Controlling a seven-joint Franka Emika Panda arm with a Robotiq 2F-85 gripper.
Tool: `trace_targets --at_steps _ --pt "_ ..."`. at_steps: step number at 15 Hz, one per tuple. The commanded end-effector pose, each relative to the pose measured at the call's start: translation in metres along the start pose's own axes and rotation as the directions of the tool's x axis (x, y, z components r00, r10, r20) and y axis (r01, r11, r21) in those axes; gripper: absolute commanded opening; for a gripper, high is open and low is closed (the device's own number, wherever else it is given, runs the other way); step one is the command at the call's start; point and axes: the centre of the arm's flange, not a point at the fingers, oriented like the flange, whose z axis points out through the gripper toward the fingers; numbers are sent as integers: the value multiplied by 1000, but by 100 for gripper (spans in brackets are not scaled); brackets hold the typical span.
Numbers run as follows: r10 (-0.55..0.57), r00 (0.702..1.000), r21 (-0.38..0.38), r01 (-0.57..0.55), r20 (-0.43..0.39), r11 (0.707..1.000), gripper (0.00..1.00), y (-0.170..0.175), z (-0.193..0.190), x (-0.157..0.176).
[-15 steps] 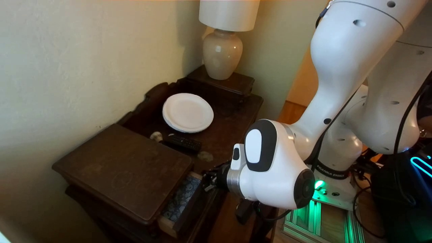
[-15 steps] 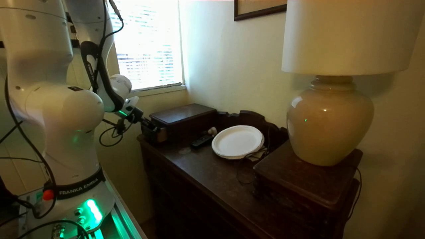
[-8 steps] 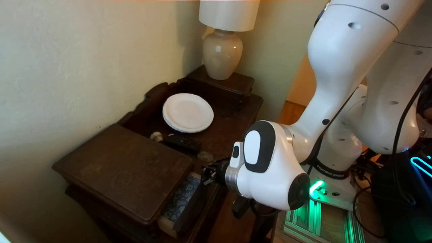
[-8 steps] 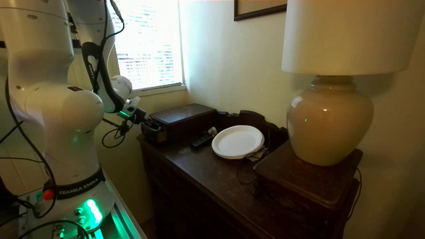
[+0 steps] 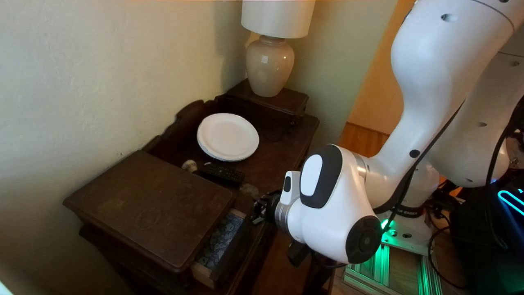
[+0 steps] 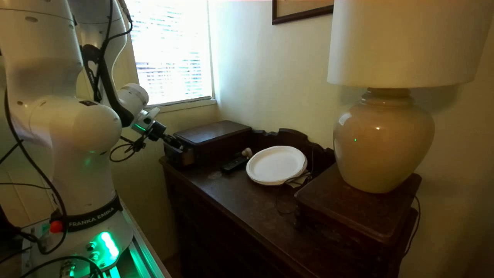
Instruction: Close the small drawer on the left
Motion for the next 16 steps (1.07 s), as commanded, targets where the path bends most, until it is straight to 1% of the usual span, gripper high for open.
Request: trace_targets --at_steps 1,3,6,9,12,16 --pt "-57 994 -51 62 88 997 3 9 -31 12" --pt "-84 988 -7 85 130 996 3 9 -37 13" --pt "-112 981 138 90 158 986 2 -7 -38 13" --pt "-133 969 247 80 206 966 3 -21 -43 13" --pt "-162 949 318 71 270 945 2 -31 -42 8" --pt "-202 916 380 61 345 923 3 -39 -38 2"
